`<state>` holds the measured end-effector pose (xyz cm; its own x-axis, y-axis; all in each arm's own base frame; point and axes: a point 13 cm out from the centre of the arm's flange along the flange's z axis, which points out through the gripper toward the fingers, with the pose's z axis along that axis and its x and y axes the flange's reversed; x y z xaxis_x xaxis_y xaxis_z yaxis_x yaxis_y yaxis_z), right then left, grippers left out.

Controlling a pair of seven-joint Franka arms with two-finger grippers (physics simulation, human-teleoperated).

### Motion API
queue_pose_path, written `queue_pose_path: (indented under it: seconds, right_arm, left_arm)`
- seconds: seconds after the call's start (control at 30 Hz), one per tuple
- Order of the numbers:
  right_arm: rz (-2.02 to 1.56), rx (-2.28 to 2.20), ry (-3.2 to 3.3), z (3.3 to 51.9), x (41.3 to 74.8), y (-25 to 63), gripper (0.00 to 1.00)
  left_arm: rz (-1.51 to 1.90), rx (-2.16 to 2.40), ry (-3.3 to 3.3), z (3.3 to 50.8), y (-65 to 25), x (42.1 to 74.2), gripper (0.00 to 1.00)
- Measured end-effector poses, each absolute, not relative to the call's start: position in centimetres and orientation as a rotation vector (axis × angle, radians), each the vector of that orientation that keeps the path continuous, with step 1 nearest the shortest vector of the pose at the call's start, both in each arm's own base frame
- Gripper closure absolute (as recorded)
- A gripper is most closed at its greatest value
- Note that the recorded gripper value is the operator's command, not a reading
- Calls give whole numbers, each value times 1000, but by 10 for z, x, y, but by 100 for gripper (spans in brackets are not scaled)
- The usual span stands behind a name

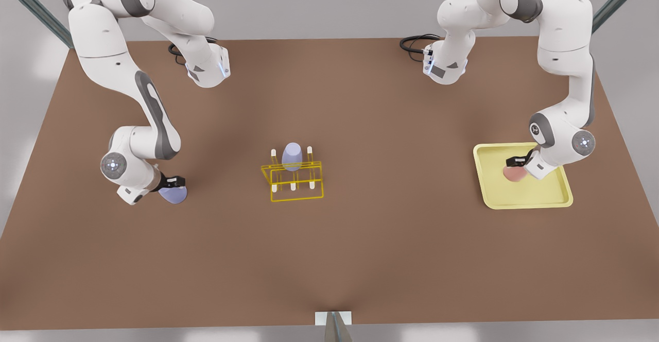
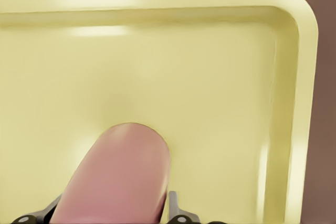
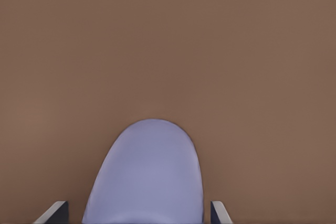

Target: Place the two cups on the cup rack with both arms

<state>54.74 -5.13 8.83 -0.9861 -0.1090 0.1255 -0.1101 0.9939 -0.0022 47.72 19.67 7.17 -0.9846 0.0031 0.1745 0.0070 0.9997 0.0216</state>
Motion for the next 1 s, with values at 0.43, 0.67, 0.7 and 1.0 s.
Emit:
queue_pose_path:
  seconds: [0.43, 0.67, 0.7, 1.0]
  right_arm:
    - [11, 166, -2992, 76, 544, -51, 0]
    - [14, 163, -2977, 71, 538, -54, 0]
    - [14, 164, -2975, 71, 538, -54, 0]
    - [16, 167, -2971, 72, 538, -54, 18]
  left_arm:
    - [-43, -24, -2978, 72, 198, 481, 14]
    - [-64, -56, -3029, 94, 194, 506, 14]
    - [-64, -64, -3038, 99, 191, 509, 14]
    - [-27, -397, -3146, 230, -12, 641, 14]
